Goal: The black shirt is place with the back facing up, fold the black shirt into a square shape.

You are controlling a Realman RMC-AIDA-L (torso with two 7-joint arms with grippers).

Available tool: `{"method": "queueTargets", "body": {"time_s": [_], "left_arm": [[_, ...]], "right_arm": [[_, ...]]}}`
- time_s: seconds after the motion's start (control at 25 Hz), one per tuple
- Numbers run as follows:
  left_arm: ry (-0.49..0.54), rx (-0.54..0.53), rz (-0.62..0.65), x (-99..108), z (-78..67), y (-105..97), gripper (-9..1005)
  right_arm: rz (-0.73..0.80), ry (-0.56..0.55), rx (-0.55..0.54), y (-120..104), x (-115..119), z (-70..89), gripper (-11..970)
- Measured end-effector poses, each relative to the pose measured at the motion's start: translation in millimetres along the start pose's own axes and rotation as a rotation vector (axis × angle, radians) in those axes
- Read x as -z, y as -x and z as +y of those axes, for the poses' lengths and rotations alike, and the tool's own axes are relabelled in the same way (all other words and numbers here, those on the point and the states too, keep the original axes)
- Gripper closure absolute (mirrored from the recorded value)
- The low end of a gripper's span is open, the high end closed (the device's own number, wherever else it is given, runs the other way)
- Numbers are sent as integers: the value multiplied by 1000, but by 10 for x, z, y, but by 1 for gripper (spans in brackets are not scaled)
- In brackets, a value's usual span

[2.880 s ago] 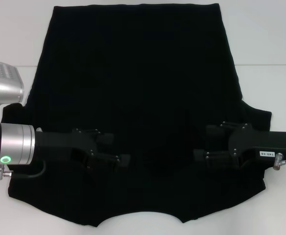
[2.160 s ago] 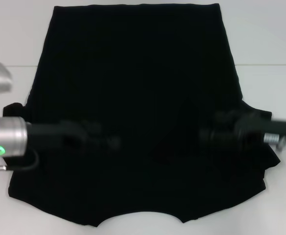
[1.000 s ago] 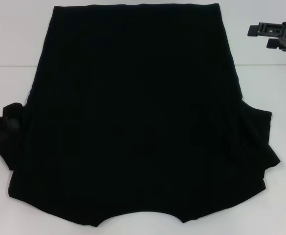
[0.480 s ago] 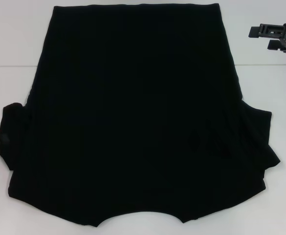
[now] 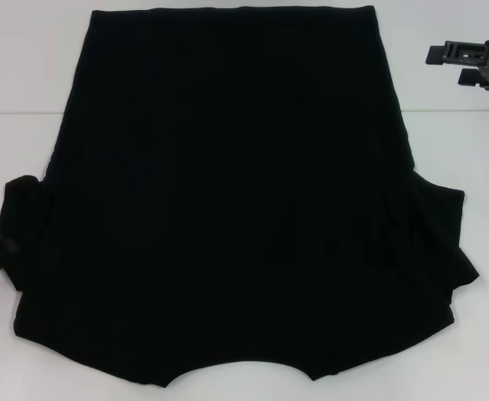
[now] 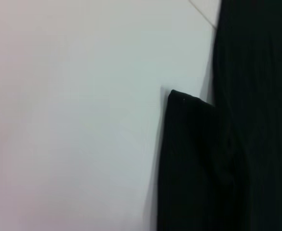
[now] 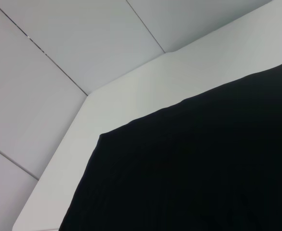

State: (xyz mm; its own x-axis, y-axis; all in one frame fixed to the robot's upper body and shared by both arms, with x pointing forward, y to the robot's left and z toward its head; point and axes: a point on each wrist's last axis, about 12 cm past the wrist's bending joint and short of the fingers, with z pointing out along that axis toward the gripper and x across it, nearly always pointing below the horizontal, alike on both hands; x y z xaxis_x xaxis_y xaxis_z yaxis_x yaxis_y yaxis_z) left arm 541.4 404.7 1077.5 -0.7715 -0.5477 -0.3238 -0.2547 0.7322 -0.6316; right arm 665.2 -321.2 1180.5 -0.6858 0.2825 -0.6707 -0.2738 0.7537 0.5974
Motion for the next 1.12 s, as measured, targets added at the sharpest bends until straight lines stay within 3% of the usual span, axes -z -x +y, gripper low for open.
{"method": "queueTargets", "body": {"time_s": [0.56, 1.12], "left_arm": [[20, 27, -7, -60, 41, -29, 581], [3, 23, 9, -145, -34, -26, 585]], "right_arm": [[-4, 1, -11, -20, 0, -18, 17], [-7, 2, -14, -21, 5, -22, 18]]}}
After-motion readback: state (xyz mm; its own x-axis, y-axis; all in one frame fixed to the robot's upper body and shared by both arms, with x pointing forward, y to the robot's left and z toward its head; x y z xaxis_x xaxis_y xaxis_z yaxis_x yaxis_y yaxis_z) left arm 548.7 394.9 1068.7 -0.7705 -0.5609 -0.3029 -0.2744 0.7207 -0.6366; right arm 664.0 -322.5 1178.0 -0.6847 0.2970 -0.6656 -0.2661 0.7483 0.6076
